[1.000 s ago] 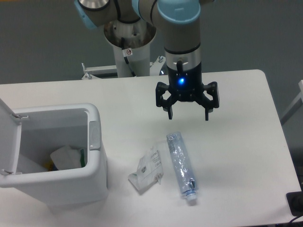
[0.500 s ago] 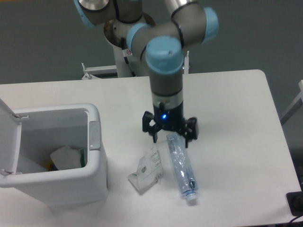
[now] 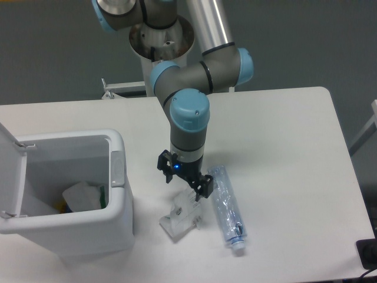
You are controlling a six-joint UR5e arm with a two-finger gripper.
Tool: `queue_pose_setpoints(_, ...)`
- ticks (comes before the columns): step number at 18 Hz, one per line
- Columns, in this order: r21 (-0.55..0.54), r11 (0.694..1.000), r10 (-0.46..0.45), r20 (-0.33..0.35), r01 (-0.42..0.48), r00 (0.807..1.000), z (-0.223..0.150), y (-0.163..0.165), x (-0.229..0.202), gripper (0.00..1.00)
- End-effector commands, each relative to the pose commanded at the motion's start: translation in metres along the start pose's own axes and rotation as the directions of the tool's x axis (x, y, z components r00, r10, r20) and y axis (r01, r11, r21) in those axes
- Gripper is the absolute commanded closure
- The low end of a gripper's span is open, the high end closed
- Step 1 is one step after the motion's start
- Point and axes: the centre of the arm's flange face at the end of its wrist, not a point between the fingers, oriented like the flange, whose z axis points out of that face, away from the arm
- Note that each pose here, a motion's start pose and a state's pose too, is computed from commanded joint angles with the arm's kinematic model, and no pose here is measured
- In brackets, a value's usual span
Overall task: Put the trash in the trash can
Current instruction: 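Lower the open gripper toward the clear plastic wrapper, then close the gripper on the clear plastic wrapper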
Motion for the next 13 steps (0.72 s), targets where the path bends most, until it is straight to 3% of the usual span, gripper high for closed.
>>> queue_pose_setpoints(2,0.007,1.0,0.005,0.021,-0.005,1.0,0.008,-0.002,-0.002,0.01)
queue_pose_setpoints(3,0.009,1.0,0.002,0.024,-0.003,1.0,0.007,-0.003,-0.002,0.12)
queue_pose_setpoints(8,0.021,0.997,-0.074,0.036,0.073,0.997,0.0,-0.007,-0.006,1.0)
queue_pose_setpoints(13,0.045,0.996,-0.08,0.063,0.077,0.995,-0.014,-0.016,-0.014,1.0)
